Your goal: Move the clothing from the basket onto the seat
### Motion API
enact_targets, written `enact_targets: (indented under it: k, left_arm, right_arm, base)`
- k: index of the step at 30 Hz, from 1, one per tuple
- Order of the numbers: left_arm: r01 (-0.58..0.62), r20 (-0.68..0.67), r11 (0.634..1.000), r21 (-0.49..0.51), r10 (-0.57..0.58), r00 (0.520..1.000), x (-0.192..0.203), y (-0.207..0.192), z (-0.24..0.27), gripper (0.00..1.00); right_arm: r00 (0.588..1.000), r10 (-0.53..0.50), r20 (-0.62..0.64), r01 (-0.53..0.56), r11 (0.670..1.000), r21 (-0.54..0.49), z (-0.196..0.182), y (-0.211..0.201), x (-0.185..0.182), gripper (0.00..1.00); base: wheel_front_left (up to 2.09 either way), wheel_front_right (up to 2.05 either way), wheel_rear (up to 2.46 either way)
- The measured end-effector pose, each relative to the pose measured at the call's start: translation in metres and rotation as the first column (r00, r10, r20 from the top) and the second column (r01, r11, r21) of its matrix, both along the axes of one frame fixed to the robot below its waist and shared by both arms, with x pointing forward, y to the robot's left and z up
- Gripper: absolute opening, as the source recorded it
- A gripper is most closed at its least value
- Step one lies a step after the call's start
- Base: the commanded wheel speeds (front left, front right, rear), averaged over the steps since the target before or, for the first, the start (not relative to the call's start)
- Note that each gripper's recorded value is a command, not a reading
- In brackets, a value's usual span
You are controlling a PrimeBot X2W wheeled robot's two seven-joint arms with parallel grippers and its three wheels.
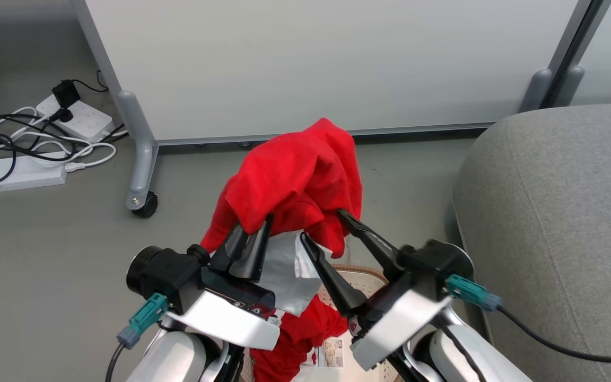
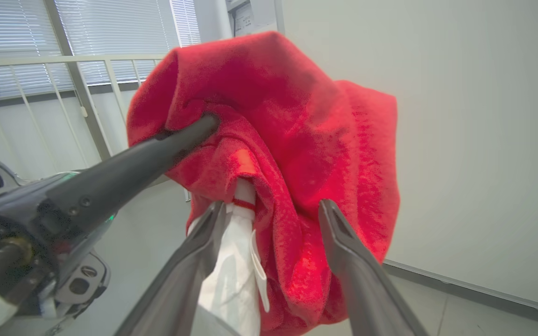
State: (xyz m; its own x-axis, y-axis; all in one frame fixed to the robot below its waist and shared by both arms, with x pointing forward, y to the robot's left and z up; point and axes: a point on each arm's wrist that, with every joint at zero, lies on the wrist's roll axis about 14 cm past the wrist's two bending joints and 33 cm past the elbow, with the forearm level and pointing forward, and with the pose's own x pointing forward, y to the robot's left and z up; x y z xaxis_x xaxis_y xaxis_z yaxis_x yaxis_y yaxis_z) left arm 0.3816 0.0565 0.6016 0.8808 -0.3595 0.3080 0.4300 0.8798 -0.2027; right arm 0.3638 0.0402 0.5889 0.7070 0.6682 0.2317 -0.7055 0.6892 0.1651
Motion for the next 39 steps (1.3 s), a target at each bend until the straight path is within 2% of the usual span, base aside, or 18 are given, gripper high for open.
enact_targets:
  k: [4, 10, 11, 13, 20, 21, 22, 23, 24, 28, 34, 39]
  left_arm:
    - [0.008, -0.007, 1.0, 0.004, -0.008, 1.0, -0.001, -0.003, -0.003, 0.0]
    - [0.007, -0.003, 1.0, 0.005, -0.007, 1.0, -0.001, -0.002, -0.002, 0.0]
    - [0.005, -0.002, 1.0, 0.004, -0.005, 1.0, -0.001, -0.001, -0.002, 0.0]
    - [0.003, -0.004, 1.0, 0.004, -0.003, 1.0, -0.001, 0.0, -0.002, 0.0]
    - [-0.008, 0.001, 1.0, -0.006, 0.008, 1.0, -0.001, 0.003, -0.001, 0.0]
    - [-0.013, 0.003, 1.0, -0.006, 0.013, 1.0, -0.001, 0.003, 0.0, 0.18]
    - [-0.014, 0.003, 1.0, -0.005, 0.014, 1.0, -0.001, 0.003, 0.0, 0.49]
    - [-0.018, 0.004, 1.0, -0.003, 0.018, 1.0, 0.0, 0.003, 0.0, 0.96]
    - [-0.019, 0.005, 1.0, -0.001, 0.019, 1.0, 0.0, 0.003, 0.0, 1.0]
    - [0.005, -0.005, 1.0, 0.017, -0.005, 1.0, 0.001, -0.004, -0.005, 1.0]
    - [0.072, -0.056, 0.993, 0.096, -0.067, 0.996, -0.002, -0.02, -0.025, 1.0]
    - [0.155, -0.102, 0.977, 0.147, -0.141, 0.985, -0.01, -0.039, -0.04, 1.0]
  right_arm:
    - [0.996, 0.082, -0.02, -0.083, 0.996, -0.036, -0.01, 0.025, 0.006, 1.0]
    - [0.99, 0.129, -0.052, -0.132, 0.989, -0.067, -0.022, 0.04, 0.014, 1.0]
    - [0.99, 0.134, -0.054, -0.138, 0.988, -0.072, -0.023, 0.041, 0.015, 0.47]
    - [0.989, 0.14, -0.057, -0.144, 0.987, -0.072, -0.023, 0.043, 0.016, 0.0]
    - [0.986, 0.16, -0.048, -0.163, 0.985, -0.061, -0.02, 0.048, 0.017, 0.0]
    - [0.987, 0.155, -0.051, -0.158, 0.986, -0.051, -0.019, 0.047, 0.018, 0.0]
    - [0.987, 0.149, -0.052, -0.151, 0.988, -0.04, -0.018, 0.046, 0.019, 0.0]
    - [0.989, 0.138, -0.047, -0.14, 0.99, -0.03, -0.015, 0.043, 0.022, 0.0]
    - [0.991, 0.125, -0.04, -0.126, 0.992, -0.02, -0.012, 0.04, 0.025, 0.0]
    - [0.998, 0.055, -0.003, -0.055, 0.998, 0.009, 0.003, 0.021, 0.042, 0.0]
    - [0.996, -0.077, 0.037, 0.076, 0.997, 0.023, 0.015, -0.018, 0.066, 0.0]
    - [0.983, -0.179, 0.026, 0.18, 0.984, -0.015, 0.001, -0.055, 0.077, 0.0]
  base:
    - [0.0, 0.0, 0.0]
    - [0.0, 0.0, 0.0]
    - [0.0, 0.0, 0.0]
    - [0.0, 0.0, 0.0]
    - [0.0, 0.0, 0.0]
    - [0.0, 0.0, 0.0]
    - [0.0, 0.0, 0.0]
    - [0.0, 0.0, 0.0]
    - [0.0, 0.0, 0.0]
    - [0.0, 0.0, 0.0]
    - [0.0, 0.0, 0.0]
    - [0.0, 0.0, 0.0]
